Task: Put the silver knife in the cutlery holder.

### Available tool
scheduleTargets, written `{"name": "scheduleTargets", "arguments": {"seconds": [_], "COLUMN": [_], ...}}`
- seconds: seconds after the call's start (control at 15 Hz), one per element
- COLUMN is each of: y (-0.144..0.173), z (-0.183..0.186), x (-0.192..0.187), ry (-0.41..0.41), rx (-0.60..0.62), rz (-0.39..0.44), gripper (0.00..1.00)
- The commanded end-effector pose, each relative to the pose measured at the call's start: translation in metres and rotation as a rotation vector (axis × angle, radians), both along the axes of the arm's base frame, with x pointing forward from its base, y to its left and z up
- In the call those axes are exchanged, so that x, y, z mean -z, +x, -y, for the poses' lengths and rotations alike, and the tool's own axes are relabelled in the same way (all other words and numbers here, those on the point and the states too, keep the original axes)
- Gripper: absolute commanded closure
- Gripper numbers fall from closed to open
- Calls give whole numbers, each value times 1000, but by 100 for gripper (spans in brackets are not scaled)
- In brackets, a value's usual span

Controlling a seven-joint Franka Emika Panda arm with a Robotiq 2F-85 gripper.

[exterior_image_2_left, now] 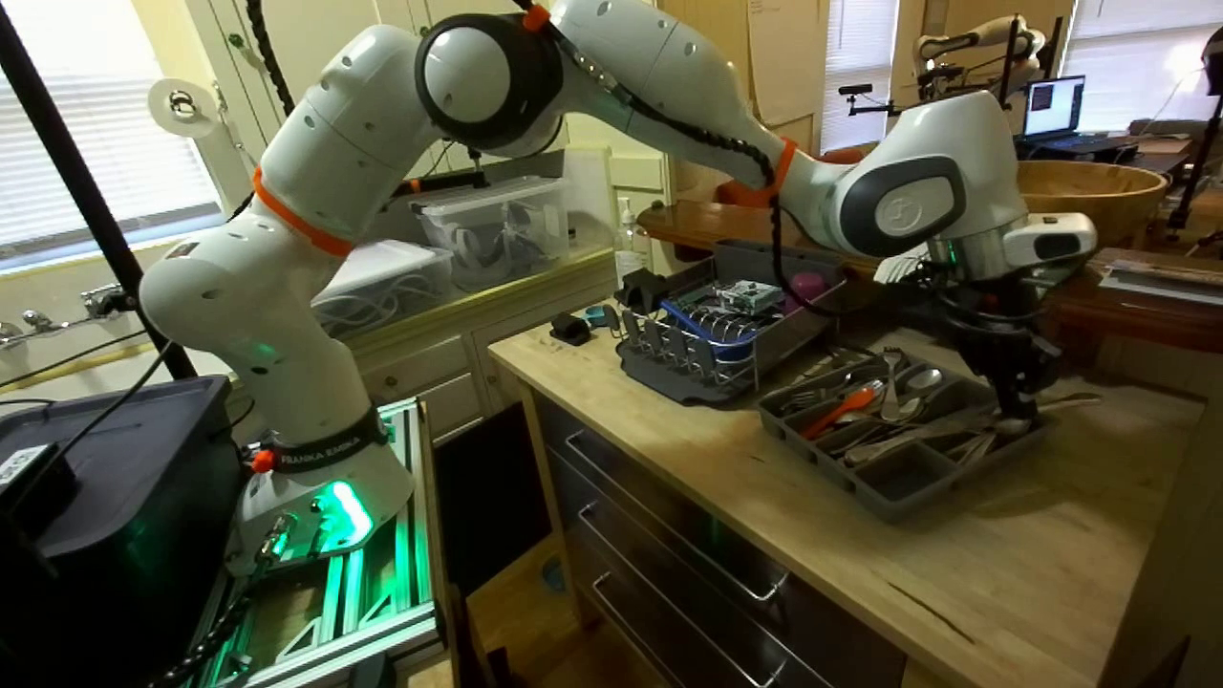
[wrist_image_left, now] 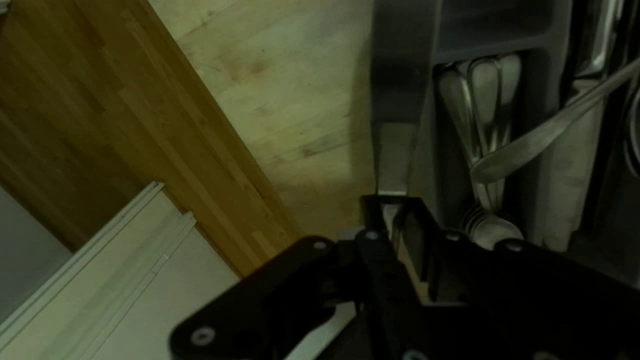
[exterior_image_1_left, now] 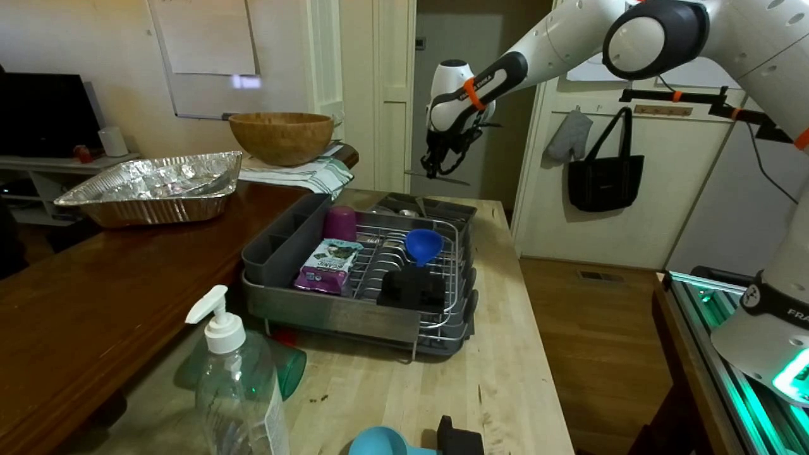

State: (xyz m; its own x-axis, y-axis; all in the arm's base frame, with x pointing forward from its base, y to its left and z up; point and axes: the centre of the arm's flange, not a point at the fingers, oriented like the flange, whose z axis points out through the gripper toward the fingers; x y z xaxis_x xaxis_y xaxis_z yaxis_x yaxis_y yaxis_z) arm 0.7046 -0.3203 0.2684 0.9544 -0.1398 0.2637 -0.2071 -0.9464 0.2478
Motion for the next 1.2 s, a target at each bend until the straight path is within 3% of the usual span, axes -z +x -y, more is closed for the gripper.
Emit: {"name": "scheduleTargets", "arguments": {"seconds": [0.0,0.27,0.33,0.73,1.13], "y": [-3,-12,-17,-66,-106], "z": [-6,-14,-21,-83,-91], "x": [-4,-10,-9,0,23], "ry": [3,12,-8,-108,-99], "rx": [-4,-4,-16,-139,-182], "rz": [3,-3,9,118,42], "gripper": [83,83,96,96,96]}}
